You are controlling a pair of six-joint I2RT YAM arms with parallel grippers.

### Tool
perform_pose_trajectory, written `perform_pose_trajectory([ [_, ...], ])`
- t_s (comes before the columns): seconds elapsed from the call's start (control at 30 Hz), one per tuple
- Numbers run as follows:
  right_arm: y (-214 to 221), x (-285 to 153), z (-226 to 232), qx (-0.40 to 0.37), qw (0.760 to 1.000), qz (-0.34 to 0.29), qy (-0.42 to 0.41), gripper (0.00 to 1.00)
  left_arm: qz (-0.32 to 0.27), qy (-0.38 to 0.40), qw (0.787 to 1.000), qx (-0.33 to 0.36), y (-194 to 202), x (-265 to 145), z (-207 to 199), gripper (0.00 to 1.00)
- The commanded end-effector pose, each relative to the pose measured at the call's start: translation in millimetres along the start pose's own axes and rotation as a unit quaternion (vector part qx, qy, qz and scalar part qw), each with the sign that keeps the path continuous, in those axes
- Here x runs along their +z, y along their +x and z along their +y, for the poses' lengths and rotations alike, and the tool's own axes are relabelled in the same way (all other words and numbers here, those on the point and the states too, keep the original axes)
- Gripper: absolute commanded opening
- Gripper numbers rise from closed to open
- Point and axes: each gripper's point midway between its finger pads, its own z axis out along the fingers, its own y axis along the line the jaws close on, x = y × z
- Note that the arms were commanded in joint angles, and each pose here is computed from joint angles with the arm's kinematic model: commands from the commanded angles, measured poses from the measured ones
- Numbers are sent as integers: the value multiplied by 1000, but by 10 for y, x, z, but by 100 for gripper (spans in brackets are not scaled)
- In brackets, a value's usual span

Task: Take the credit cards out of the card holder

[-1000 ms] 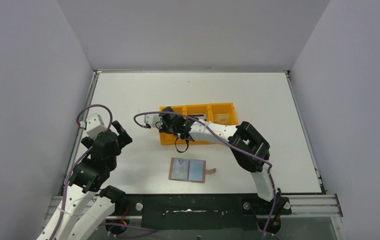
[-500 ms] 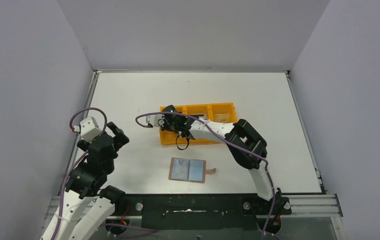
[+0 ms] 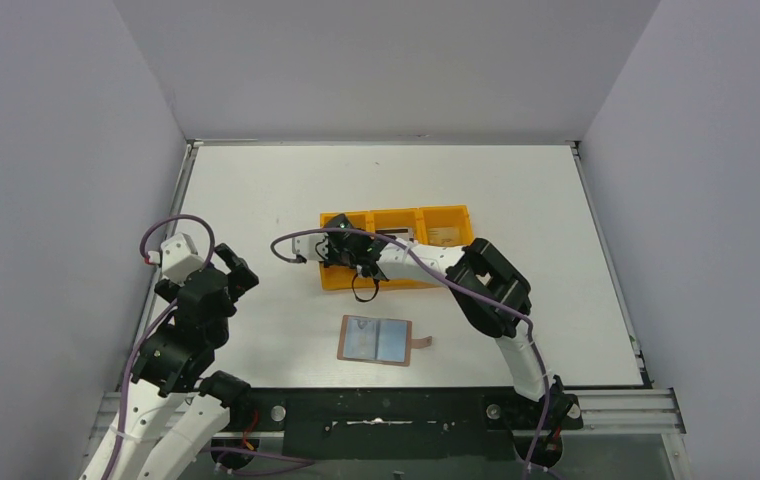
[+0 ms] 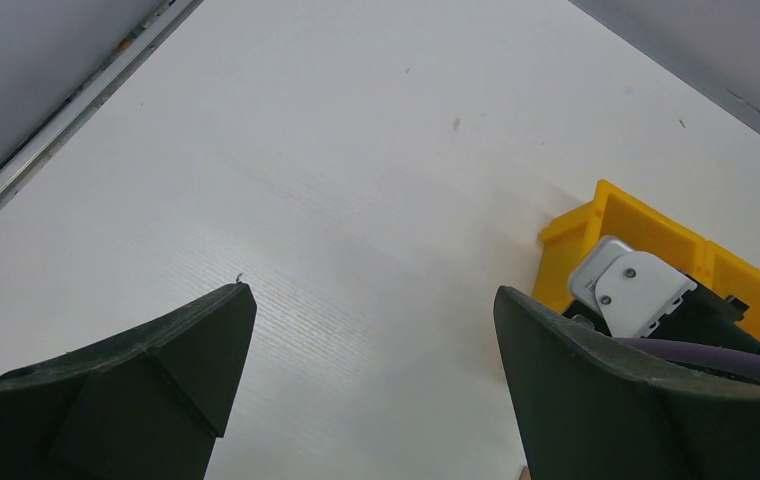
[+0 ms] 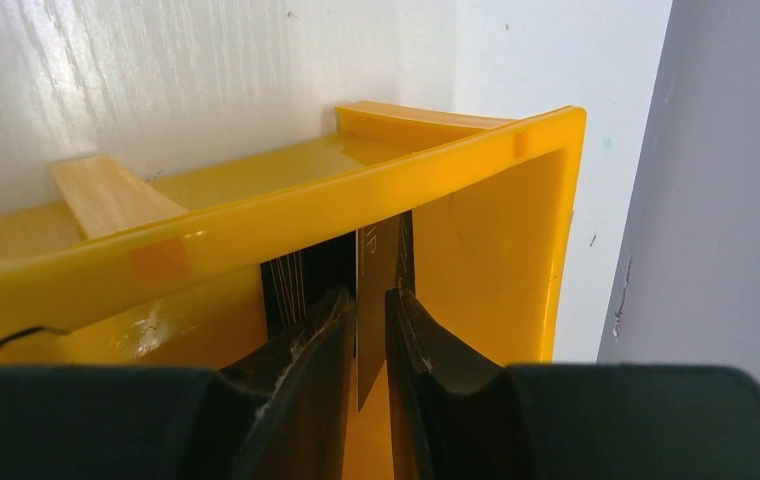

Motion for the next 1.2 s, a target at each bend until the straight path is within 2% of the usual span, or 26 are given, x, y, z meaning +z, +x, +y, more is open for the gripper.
perform_pose_trajectory([
  [0.0, -31, -29, -77, 2, 1000, -12, 3, 20, -20, 9, 1000, -21, -202, -46, -75, 92],
  [0.23, -12, -27, -83, 4, 1000, -12, -1, 21, -17, 9, 1000, -18, -188, -40, -81, 92],
  [0.5, -42, -70, -126, 28, 999, -30, -8, 32, -18, 9, 1000, -19, -192, -44, -74, 92],
  [0.63, -161, -155, -208, 39, 998, -56, -5, 34, -18, 9, 1000, -19, -193, -43, -74, 92],
  [0.7, -219, -216, -278, 45, 997, -67, 2, 40, -17, 10, 1000, -18, -187, -41, -79, 92],
  [0.87, -435, -531, -582, 86, 989, -110, 37, 42, -16, 10, 1000, -16, -181, -36, -84, 92],
  [1.0, -562, -1040, -789, 169, 967, -173, 85, 44, -14, 12, 1000, -17, -174, -39, -87, 92],
  [1.17, -434, -1710, -814, 335, 904, -229, 138, 46, -10, 19, 1000, -12, -149, -16, -127, 92],
])
